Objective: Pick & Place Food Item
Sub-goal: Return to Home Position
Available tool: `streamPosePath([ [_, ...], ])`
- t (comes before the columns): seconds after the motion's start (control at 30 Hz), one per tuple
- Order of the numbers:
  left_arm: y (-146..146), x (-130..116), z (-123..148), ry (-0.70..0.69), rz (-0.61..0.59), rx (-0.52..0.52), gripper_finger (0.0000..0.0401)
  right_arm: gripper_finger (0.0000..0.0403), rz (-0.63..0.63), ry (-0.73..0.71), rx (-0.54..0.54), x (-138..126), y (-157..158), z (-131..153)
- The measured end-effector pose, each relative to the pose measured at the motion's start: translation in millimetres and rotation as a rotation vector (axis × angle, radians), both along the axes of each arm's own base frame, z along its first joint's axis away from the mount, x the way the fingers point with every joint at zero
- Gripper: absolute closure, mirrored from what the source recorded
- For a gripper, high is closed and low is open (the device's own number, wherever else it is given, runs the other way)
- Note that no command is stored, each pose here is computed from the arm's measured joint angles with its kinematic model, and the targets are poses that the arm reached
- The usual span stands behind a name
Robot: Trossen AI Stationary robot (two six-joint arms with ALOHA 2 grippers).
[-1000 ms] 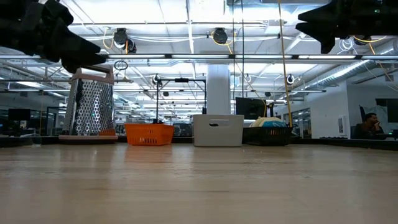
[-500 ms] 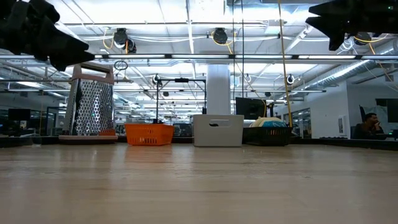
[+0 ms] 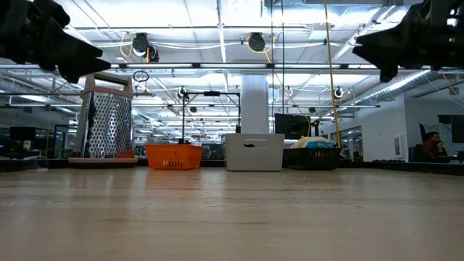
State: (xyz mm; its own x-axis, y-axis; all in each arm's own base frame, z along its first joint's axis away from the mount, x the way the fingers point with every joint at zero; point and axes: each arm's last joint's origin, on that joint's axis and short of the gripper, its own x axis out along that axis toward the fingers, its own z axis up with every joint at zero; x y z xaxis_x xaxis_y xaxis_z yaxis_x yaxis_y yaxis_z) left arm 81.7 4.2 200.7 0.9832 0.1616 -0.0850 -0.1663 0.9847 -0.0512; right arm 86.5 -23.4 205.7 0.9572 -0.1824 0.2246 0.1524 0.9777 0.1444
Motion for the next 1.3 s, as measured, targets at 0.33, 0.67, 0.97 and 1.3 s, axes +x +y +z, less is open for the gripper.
streamPosePath([
  [0.33,-2,13,-26,-0.091,-0.026,-0.008,0.0171,0.0273,0.011,0.029,-0.034,3,0,-9],
  [0.67,-2,13,-26,-0.091,-0.027,0.0,0.0171,0.0273,0.19,0.02,-0.045,3,5,-10],
  [0.97,-2,13,-26,-0.093,-0.027,-0.009,0.0171,0.0273,0.275,-0.093,-0.054,4,15,-7],
  [1.3,-2,13,-26,-0.094,-0.027,-0.023,0.0171,0.0273,0.169,0.053,-0.016,9,15,-21],
])
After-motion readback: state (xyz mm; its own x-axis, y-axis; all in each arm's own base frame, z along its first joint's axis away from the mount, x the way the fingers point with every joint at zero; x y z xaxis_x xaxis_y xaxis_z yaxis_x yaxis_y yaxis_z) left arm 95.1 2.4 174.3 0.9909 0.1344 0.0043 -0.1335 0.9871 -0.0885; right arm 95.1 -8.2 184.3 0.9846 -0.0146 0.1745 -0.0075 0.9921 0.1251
